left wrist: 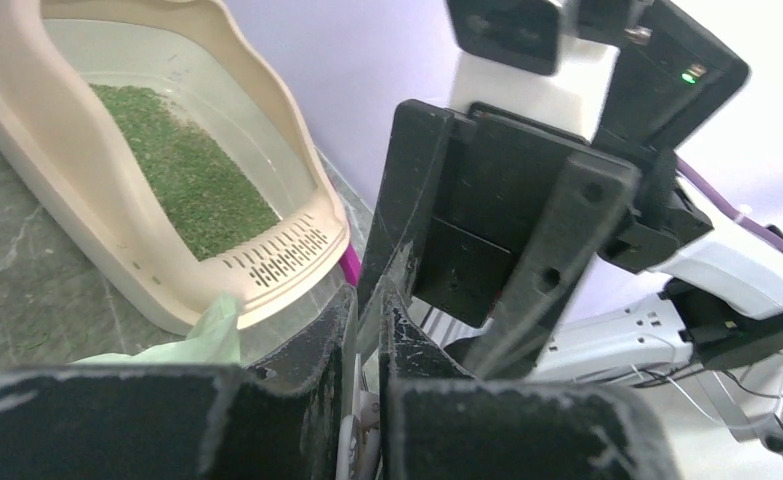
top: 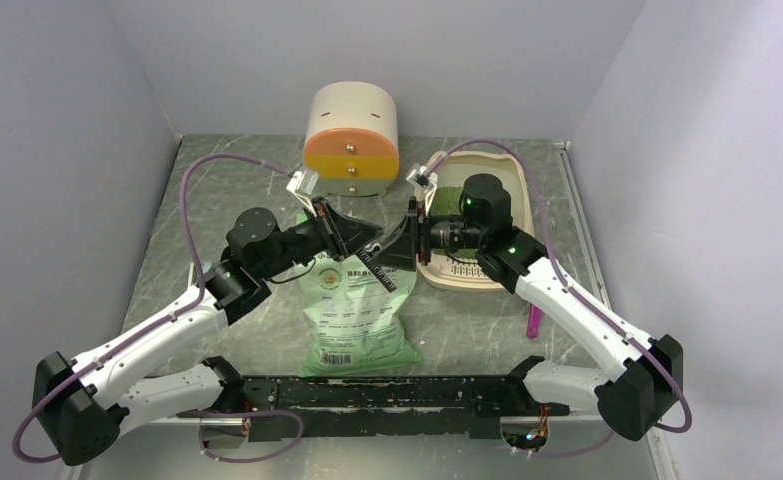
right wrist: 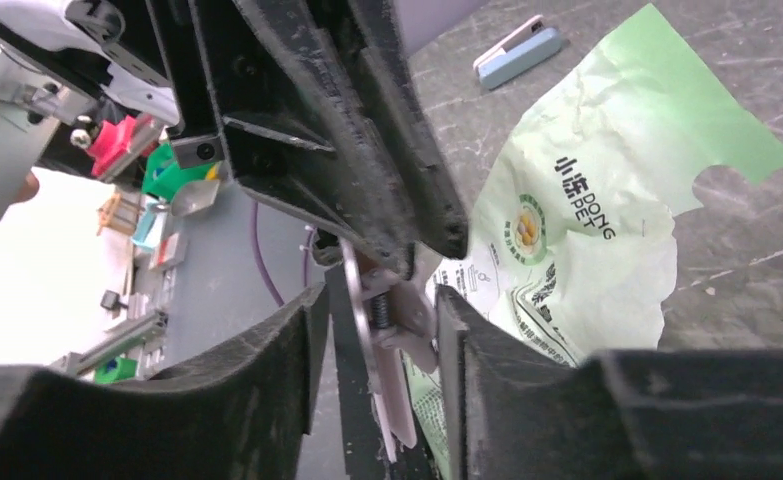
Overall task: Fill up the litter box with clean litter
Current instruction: Pick up the clamp at the center of the board.
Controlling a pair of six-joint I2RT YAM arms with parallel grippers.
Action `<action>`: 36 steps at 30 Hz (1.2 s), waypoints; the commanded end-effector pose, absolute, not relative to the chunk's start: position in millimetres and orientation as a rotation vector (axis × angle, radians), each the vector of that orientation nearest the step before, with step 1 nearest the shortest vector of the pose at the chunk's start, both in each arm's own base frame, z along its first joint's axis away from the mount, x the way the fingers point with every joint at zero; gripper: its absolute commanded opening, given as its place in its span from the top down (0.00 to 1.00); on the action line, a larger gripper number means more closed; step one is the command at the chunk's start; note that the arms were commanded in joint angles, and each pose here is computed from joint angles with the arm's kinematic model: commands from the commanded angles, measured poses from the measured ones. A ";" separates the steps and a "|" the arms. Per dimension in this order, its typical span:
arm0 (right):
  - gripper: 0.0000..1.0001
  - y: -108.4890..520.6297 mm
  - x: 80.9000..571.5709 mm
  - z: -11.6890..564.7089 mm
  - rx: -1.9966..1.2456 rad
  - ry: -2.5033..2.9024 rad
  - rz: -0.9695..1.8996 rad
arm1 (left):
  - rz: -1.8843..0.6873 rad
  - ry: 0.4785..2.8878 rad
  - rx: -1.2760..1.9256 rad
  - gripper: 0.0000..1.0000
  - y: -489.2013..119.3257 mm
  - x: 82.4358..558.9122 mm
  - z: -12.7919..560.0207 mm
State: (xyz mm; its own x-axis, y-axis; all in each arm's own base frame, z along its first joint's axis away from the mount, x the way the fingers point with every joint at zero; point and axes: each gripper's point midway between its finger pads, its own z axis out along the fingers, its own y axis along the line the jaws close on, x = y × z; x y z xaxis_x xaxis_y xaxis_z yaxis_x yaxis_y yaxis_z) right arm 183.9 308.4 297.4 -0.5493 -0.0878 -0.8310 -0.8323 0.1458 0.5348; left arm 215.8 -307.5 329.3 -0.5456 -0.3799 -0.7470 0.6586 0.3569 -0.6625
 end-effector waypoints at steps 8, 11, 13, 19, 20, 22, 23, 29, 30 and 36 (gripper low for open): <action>0.91 299.7 164.1 319.4 -0.938 1.643 1.549 | -1.366 1.571 0.302 0.84 -302.1 207.3 355.6; 0.97 297.8 169.6 320.2 -0.898 1.644 1.506 | -1.348 1.587 0.270 0.45 -298.6 210.1 353.1; 0.98 295.1 177.2 317.9 -0.863 1.660 1.440 | -1.311 1.611 0.181 0.21 -290.0 217.9 350.0; 1.00 283.2 212.5 300.6 -0.737 1.776 1.095 | -1.155 1.720 -0.069 0.15 -262.3 241.0 338.4; 1.00 282.7 217.8 297.0 -0.724 1.797 1.014 | -1.142 1.723 -0.092 0.17 -260.7 243.8 339.5; 1.00 281.8 227.3 290.3 -0.679 1.836 0.841 | -1.138 1.723 -0.108 0.21 -262.0 247.1 341.8; 1.00 282.0 229.5 288.5 -0.651 1.845 0.757 | -1.136 1.729 -0.112 0.25 -263.7 248.9 340.6; 1.00 285.7 228.9 305.4 -0.576 1.789 0.614 | -1.095 1.798 -0.113 0.38 -271.8 255.5 322.8; 1.00 284.7 228.5 308.2 -0.563 1.777 0.597 | -1.087 1.797 -0.125 0.41 -270.1 256.3 321.2; 1.00 290.9 221.2 313.2 -0.553 1.740 0.578 | -1.087 1.794 -0.138 0.48 -270.0 257.5 316.3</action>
State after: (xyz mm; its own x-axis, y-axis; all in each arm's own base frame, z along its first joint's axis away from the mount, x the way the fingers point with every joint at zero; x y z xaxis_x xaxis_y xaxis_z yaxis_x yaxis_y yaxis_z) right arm 211.3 299.3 291.4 -0.2930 -0.1147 -0.9492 -0.6978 0.7043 0.1303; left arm 256.6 -269.8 312.4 -0.5138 -0.5121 -0.6883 0.3619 0.5981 -0.7151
